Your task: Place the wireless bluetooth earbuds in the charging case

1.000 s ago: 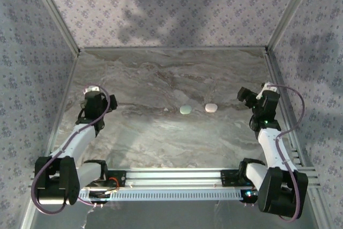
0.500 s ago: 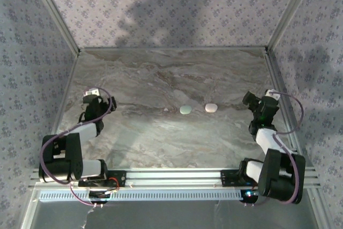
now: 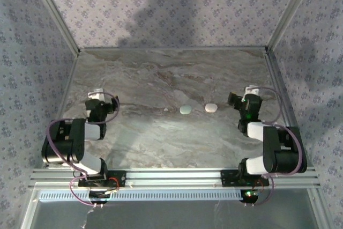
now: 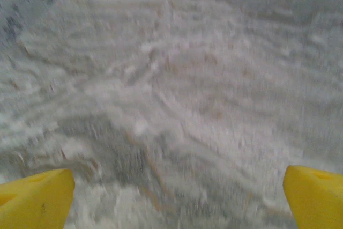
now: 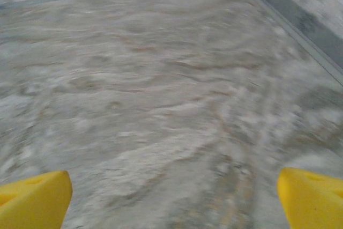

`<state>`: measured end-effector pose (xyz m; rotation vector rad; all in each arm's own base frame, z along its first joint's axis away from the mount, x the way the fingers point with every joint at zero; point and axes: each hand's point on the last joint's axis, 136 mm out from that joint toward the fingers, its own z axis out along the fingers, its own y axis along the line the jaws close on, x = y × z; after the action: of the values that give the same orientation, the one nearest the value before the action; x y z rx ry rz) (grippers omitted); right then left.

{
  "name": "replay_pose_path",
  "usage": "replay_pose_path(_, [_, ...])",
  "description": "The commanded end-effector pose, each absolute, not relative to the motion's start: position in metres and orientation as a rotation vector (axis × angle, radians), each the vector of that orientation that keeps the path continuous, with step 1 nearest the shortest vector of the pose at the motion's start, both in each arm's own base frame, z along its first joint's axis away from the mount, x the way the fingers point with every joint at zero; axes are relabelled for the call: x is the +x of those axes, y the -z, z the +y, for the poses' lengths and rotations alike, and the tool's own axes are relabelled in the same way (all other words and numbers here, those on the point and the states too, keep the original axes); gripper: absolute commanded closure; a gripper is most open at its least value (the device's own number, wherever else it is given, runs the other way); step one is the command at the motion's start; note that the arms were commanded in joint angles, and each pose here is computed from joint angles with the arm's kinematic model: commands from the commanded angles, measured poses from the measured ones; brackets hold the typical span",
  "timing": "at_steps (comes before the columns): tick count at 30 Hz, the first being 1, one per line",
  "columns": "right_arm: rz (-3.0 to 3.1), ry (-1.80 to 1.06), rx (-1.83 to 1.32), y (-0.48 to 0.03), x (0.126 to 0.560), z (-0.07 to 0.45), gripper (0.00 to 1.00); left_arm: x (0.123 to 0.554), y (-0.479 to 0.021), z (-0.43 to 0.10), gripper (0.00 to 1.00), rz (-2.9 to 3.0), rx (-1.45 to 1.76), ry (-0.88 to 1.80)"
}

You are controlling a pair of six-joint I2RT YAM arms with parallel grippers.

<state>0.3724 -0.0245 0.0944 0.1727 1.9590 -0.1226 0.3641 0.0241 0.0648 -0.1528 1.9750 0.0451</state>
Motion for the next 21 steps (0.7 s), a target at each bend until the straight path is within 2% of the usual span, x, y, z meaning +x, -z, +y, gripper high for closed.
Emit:
replay_pose_path(1, [1.870,0.227,0.091,-0.109,0.372,-0.026,0.00,0.375,-0.100,0.019,0.00,1.823,-0.099,-0.028])
replay_pose_path(7, [1.901,0.125,-0.034,-0.090,0.382,-0.007,0.00,0.385,-0.096,0.018,0.00,1.879,-0.095,-0.027])
replay_pose_path(11, [1.986,0.115,0.036,-0.083,0.389,-0.020,0.00,0.397,-0.090,0.019,0.00,1.949,-0.099,-0.032])
replay_pose_path(21, [1.981,0.085,0.043,-0.084,0.391,-0.021,0.00,0.397,-0.089,0.018,0.00,1.957,-0.095,-0.042])
